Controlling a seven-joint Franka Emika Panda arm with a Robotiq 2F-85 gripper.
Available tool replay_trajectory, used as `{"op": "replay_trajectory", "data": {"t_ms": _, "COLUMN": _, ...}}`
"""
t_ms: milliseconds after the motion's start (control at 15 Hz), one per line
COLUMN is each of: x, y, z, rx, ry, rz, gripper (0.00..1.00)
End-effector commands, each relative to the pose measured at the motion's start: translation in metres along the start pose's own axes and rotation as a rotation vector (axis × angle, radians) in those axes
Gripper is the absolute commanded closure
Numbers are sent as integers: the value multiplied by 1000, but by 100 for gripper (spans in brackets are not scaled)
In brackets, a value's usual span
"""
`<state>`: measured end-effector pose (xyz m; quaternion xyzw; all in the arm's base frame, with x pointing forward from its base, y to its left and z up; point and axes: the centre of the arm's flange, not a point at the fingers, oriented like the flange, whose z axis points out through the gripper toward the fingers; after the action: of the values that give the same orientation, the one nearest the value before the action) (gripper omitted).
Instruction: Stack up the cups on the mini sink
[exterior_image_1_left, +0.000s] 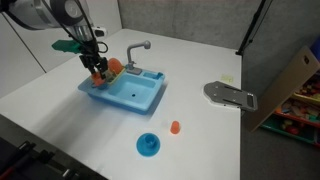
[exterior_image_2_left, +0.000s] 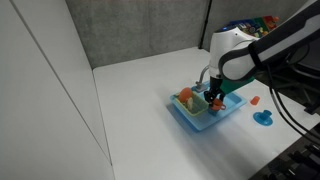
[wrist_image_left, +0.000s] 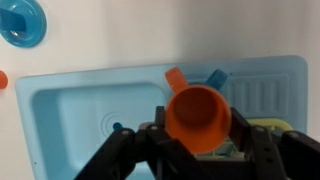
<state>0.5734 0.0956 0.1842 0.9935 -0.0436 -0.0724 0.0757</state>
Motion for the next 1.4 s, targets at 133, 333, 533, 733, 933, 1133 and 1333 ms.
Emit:
{"op": "replay_trajectory", "data": {"t_ms": 133, "x": 10, "y": -2, "z": 0, "rx": -8, "ry": 7, "rz": 6, "gripper": 63}}
{"op": "replay_trajectory", "data": {"t_ms": 333, "x": 5, "y": -3, "z": -4, "rx": -1, "ry": 11, "rz": -5, "gripper": 14}}
{"op": "replay_trajectory", "data": {"t_ms": 533, "x": -2, "y": 0, "z": -15, "rx": 8, "ry": 8, "rz": -6, "gripper": 5}}
{"op": "replay_trajectory", "data": {"t_ms": 733, "x": -4, "y": 5, "z": -33, "rx": 11, "ry": 21, "rz": 8, "gripper": 0}}
{"op": "replay_trajectory", "data": {"t_ms": 933, "x": -8, "y": 12, "z": -55, "rx": 13, "ry": 29, "rz": 26, "gripper": 0}}
{"op": "replay_trajectory", "data": {"t_ms": 1133, "x": -14, "y": 21, "z": -77, "rx": 17, "ry": 23, "rz": 37, "gripper": 0}}
{"op": "replay_trajectory", "data": {"t_ms": 1333, "x": -24, "y": 33, "z": -98, "rx": 31, "ry": 22, "rz": 30, "gripper": 0}}
